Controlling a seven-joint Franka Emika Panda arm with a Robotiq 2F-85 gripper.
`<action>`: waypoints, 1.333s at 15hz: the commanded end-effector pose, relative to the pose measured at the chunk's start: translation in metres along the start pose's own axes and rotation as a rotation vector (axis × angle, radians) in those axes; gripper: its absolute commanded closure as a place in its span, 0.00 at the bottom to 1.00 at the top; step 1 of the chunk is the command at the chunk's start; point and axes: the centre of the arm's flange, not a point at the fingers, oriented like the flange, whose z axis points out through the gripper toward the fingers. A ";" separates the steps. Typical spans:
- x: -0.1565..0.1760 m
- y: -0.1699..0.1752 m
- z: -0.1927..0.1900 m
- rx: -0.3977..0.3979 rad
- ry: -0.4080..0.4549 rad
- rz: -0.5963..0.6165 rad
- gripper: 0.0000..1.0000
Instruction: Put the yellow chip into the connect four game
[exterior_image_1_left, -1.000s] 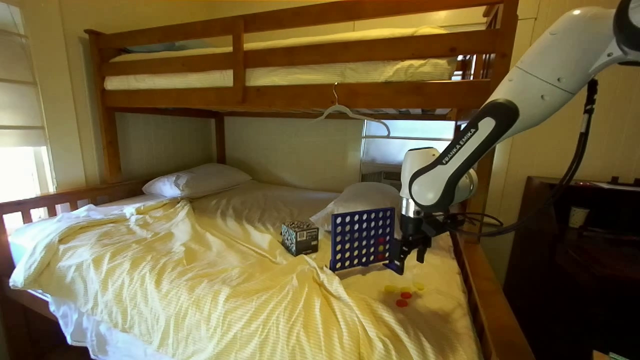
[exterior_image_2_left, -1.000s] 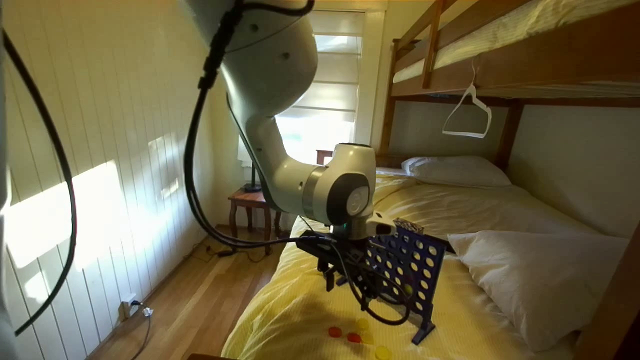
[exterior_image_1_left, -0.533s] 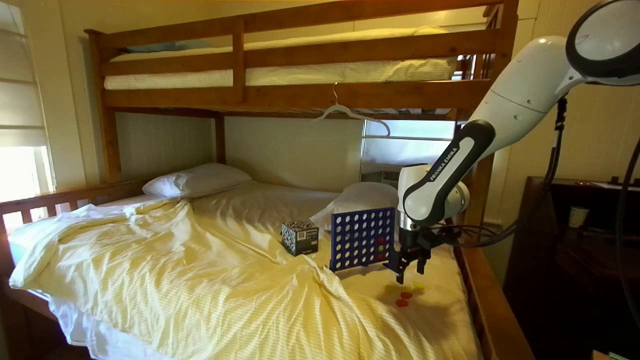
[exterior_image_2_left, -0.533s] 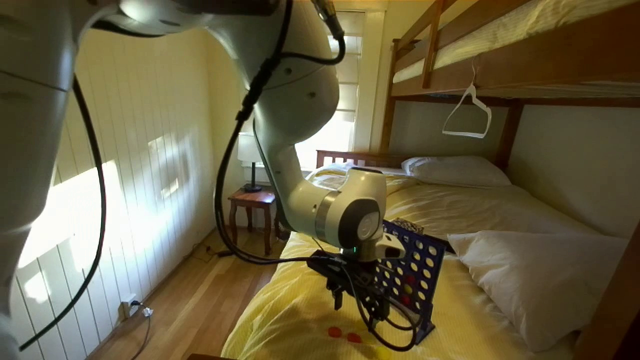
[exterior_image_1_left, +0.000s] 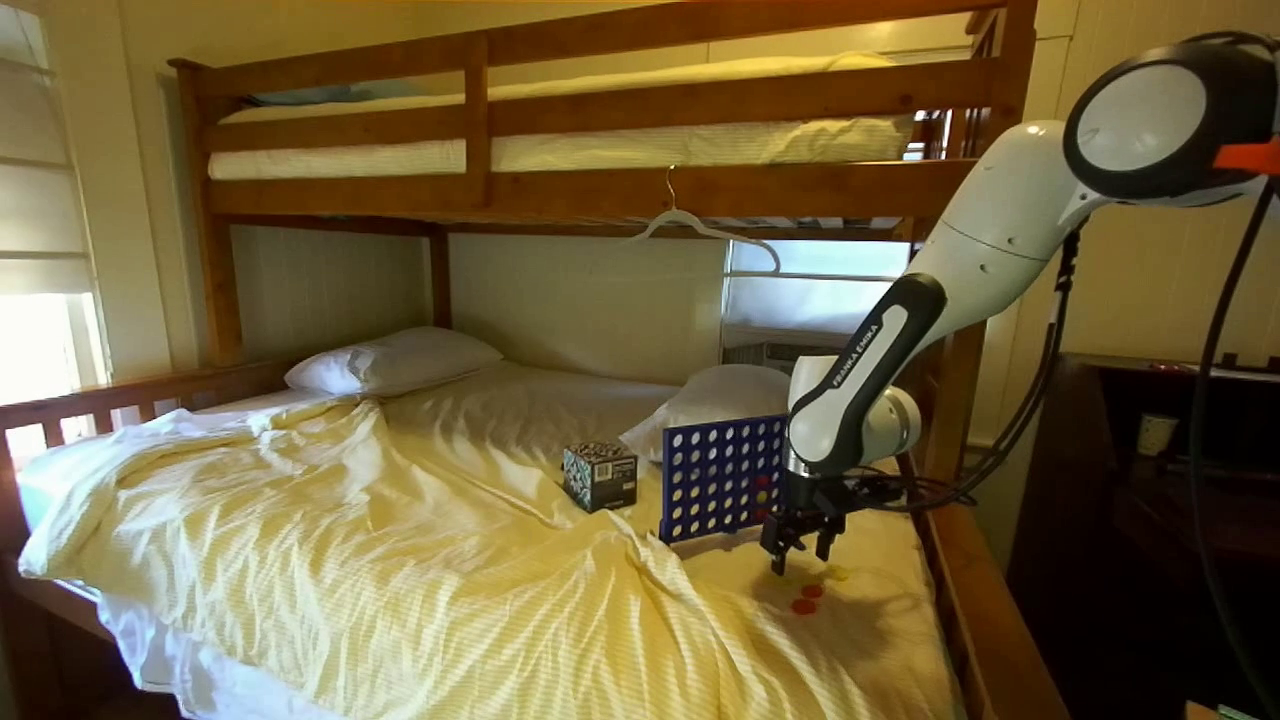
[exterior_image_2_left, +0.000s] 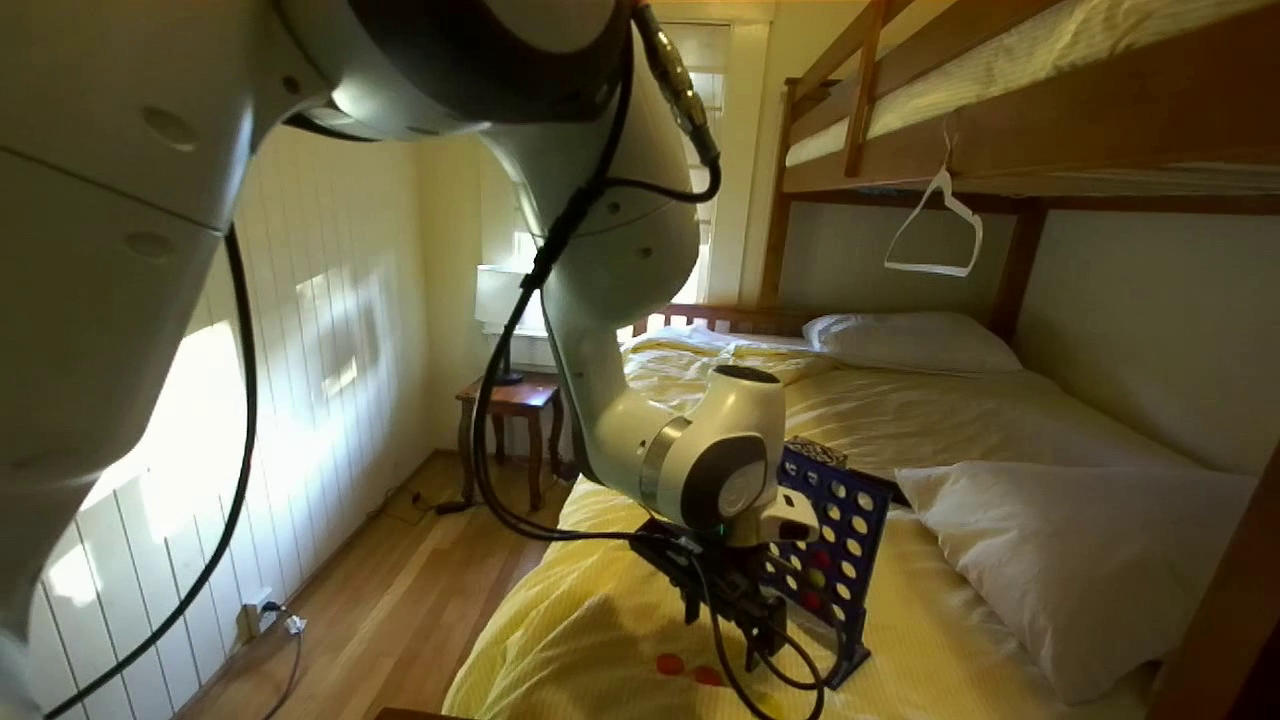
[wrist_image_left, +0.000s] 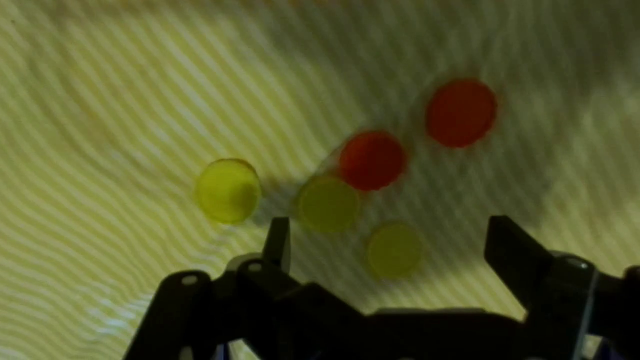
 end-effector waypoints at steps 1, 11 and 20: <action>0.020 -0.004 0.012 0.021 0.046 0.017 0.00; 0.036 -0.016 0.025 0.024 0.054 -0.004 0.45; 0.036 -0.019 0.037 0.009 0.028 -0.023 0.15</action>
